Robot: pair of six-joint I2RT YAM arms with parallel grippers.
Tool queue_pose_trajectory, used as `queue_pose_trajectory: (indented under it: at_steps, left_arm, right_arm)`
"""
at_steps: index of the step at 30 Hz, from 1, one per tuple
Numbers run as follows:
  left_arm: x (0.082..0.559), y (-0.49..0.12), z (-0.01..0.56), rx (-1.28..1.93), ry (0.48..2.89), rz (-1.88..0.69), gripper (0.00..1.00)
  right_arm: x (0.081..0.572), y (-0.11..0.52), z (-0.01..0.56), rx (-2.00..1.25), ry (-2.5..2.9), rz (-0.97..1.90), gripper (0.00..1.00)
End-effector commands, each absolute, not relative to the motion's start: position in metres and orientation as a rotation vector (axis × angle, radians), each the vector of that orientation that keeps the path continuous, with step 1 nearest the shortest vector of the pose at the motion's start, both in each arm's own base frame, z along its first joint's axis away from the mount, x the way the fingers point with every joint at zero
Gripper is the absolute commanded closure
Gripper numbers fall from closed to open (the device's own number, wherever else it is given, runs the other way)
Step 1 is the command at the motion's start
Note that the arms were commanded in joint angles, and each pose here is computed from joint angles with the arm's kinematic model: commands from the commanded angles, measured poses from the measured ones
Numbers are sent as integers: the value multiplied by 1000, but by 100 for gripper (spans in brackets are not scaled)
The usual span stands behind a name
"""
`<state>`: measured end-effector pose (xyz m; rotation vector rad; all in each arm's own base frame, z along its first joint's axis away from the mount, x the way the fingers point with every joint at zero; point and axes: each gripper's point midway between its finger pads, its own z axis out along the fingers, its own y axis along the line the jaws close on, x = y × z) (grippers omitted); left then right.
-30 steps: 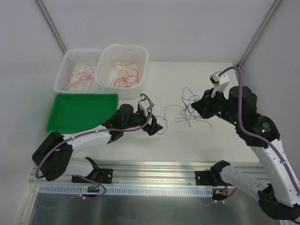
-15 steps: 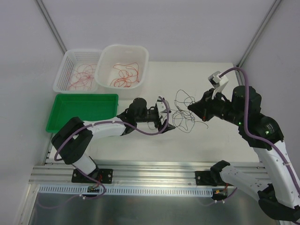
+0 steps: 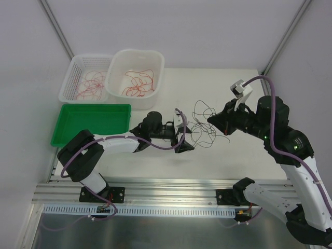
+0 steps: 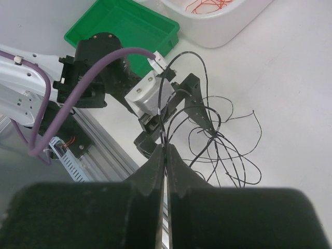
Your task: Untangle the cables
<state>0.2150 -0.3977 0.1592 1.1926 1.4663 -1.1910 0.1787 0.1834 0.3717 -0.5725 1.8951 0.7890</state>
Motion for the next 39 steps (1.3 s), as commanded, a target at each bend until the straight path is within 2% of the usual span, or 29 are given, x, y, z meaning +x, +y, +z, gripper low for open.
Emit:
queue_pose_trajectory:
  at_steps: [1,6,10,13,14,16,18,19,23,28,39]
  left_arm:
    - [196,-398,192,1169,1367,-1286,13]
    - [202,-408,196,1076,1425,-1330,21]
    - [210,-421,193,999,1472,-1359,34]
    - [219,-424,188,933,1523,-1351,56]
    - [220,-422,185,921,1536,-1339,80]
    - [233,-413,187,844,1549,-1262,100]
    - [240,-396,183,778,1588,-1171,100]
    - [271,-363,168,618,1703,-987,100]
    - [289,-323,151,481,1839,-860,100]
    - [291,-278,146,348,1941,-748,100]
    - [280,-201,148,168,2023,-500,100]
  right_arm:
    - [180,187,379,-573,1848,806,99]
    - [180,190,378,-562,1845,831,99]
    - [180,192,373,-555,1854,842,99]
    - [180,187,367,-545,1865,815,99]
    - [180,183,364,-538,1878,796,99]
    - [185,170,357,-486,1897,715,99]
    - [187,157,348,-442,1935,640,99]
    - [193,133,339,-367,1965,508,99]
    - [195,95,322,-242,2012,314,99]
    - [199,34,306,-2,2044,-8,99]
    - [206,13,265,146,2164,-130,99]
